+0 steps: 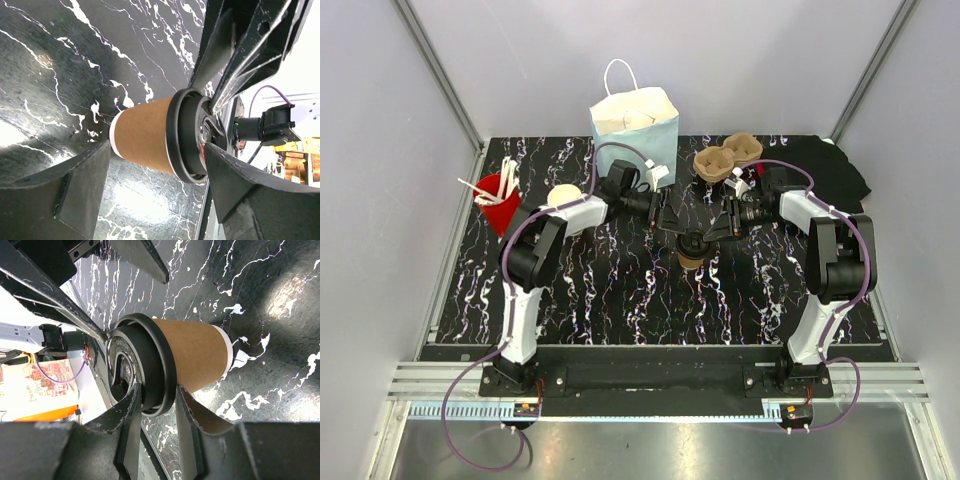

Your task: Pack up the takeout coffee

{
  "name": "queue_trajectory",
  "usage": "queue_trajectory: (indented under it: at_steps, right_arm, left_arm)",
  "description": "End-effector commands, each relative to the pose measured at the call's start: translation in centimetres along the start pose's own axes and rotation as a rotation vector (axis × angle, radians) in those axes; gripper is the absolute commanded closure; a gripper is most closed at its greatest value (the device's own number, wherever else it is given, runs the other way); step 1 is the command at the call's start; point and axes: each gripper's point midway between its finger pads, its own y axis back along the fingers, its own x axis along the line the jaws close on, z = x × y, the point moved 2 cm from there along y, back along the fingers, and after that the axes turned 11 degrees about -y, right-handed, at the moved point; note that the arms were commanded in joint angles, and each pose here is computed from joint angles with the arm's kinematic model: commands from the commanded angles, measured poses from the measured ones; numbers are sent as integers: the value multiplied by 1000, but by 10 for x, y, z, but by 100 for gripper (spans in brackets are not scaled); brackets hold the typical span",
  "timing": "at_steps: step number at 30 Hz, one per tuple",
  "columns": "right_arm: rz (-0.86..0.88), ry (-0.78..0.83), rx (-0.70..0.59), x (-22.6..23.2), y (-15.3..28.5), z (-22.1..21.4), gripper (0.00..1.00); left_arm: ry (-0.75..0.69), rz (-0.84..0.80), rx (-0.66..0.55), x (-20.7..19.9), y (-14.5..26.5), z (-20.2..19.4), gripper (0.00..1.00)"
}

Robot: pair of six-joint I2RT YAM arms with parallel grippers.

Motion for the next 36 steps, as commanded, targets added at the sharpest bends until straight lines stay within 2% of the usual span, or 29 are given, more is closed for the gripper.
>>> queue_trajectory:
  at_steps: [1, 9, 25, 29, 30, 36]
  right_arm:
    - [-36, 16, 13, -10, -4, -3, 74]
    - [-30, 21, 23, -10, -4, -5, 74]
    - [-25, 22, 35, -10, -5, -6, 75]
    - [-27, 20, 37, -11, -6, -6, 75]
    - [-27, 17, 38, -11, -6, -6, 75]
    - [-36, 19, 39, -12, -6, -6, 76]
  left_arm:
    - [-102, -49, -80, -25, 19, 27, 22]
    - [-89, 5, -73, -15, 23, 19, 25]
    - [-51, -2, -34, -5, 4, 2, 35]
    - [-41, 0, -23, -3, 2, -4, 43]
    - [-36, 2, -20, -1, 2, -6, 49]
    - [-28, 17, -3, 4, 0, -15, 65]
